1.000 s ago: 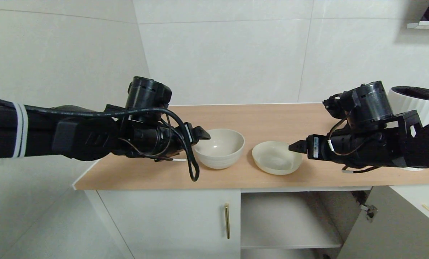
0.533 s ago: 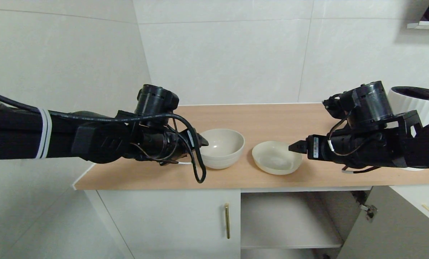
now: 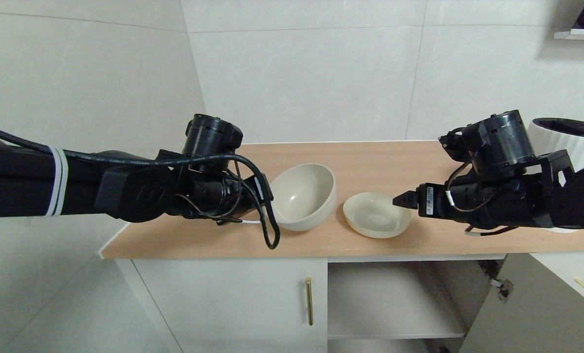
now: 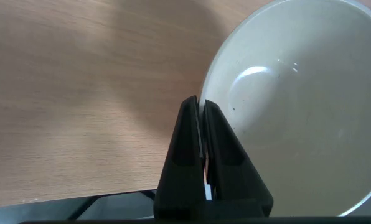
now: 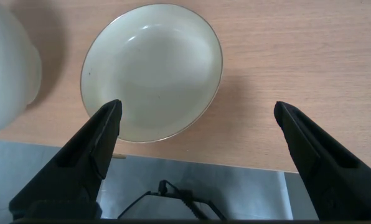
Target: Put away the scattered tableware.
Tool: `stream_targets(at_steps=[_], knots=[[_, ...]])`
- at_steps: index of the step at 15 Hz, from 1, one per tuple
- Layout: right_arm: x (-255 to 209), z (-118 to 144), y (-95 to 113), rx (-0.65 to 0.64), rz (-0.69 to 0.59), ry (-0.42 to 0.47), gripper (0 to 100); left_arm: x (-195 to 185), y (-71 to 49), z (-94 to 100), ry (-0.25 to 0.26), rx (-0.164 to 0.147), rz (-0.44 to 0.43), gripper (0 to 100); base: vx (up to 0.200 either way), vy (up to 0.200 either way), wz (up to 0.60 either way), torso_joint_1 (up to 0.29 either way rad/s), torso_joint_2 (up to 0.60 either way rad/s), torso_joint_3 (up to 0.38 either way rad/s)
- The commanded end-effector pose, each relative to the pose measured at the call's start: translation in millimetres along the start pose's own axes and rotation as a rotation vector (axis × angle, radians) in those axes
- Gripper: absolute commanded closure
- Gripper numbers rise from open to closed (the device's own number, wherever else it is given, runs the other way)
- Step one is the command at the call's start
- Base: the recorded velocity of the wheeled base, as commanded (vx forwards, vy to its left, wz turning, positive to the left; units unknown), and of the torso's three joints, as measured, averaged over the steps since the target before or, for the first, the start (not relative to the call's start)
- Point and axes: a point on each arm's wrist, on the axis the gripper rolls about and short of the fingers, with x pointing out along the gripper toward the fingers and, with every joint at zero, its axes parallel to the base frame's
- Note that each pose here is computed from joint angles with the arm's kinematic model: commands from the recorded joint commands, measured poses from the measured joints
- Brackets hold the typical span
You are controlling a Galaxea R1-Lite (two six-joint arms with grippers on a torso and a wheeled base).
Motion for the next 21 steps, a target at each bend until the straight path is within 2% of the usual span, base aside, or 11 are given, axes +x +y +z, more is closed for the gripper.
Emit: stream_targets(at_steps=[1, 5, 9, 15, 16, 21], knots=[[1.8, -0.9, 0.3, -0.003, -0.003, 0.005, 0, -3.1, -0.8, 1.1, -0.006, -0.001, -0.005, 100, 0.000, 0.000, 0.00, 0.000, 0.00, 0.000], [31.3, -13.6, 1.1, -0.023, -0.099, 0.040, 0, -5.3, -1.5, 2.0, -0.011, -0.001, -0.009, 100, 0.000, 0.000, 0.00, 0.000, 0.00, 0.000], [57.9, -23.5, 2.5, -0.029, -0.136, 0.044, 0, -7.1, -1.9, 2.7, -0.015, -0.001, -0.011, 100, 0.000, 0.000, 0.00, 0.000, 0.00, 0.000], [65.2, -22.7, 3.4, -0.005, -0.138, 0.045, 0, -8.2, -2.1, 3.0, -0.016, -0.001, -0.012, 100, 0.000, 0.000, 0.00, 0.000, 0.00, 0.000], [65.0, -21.5, 3.9, 0.006, -0.134, 0.042, 100, -8.2, -2.1, 3.0, -0.016, -0.001, -0.012, 100, 0.000, 0.000, 0.00, 0.000, 0.00, 0.000], [61.9, -19.1, 4.2, 0.020, -0.129, 0.032, 100, -8.2, -2.1, 3.0, -0.016, -0.001, -0.012, 100, 0.000, 0.000, 0.00, 0.000, 0.00, 0.000]])
